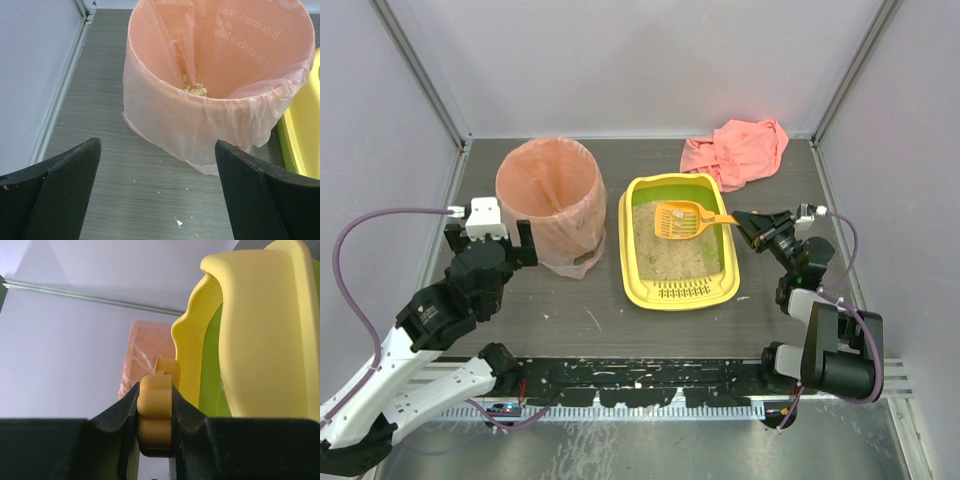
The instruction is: Clean the litter box
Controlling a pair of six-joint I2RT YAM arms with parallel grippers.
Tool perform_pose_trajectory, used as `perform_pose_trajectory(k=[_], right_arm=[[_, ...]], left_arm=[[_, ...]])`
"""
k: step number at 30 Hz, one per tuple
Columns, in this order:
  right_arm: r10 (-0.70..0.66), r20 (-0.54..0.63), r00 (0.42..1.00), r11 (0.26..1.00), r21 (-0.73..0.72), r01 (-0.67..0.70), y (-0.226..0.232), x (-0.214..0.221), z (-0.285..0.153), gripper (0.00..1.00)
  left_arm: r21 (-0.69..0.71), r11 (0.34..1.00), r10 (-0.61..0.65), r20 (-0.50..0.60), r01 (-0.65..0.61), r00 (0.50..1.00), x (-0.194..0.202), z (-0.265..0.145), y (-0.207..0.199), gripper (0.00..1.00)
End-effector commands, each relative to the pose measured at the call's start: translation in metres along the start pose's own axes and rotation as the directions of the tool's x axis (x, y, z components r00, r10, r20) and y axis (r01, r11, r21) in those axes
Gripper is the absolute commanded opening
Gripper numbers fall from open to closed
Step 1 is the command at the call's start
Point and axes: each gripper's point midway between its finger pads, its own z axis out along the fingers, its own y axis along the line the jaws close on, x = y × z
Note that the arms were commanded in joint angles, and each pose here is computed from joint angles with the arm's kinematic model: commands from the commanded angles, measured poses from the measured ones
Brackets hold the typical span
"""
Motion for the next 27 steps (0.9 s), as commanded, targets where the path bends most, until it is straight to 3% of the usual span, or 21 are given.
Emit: perform_pose_trajectory(k=[1, 13, 27], right_arm=[[-0.038, 0.051, 0.998, 0.997, -0.063, 0.041, 0.038, -0.013, 0.008, 0.01], [-0.042, 0.139, 0.989, 0.998, -0.031, 0.046, 0.111, -0.018, 0.062, 0.01], [-0.166, -0.006, 0.986, 0.967, -0.195, 0.162, 0.193, 0.065, 0.181, 0.01]], left_arm=[[-0.049, 0.997, -0.052, 0.037, 0.054, 0.998, -0.009, -0.002, 0.011, 0.98], [-0.084, 0.995, -0.053, 0.021, 0.055, 0.998, -0.004, -0.001, 0.017, 0.98], [-0.116, 0.991, -0.069, 0.013, 0.070, 0.998, 0.000, -0.003, 0.025, 0.98]])
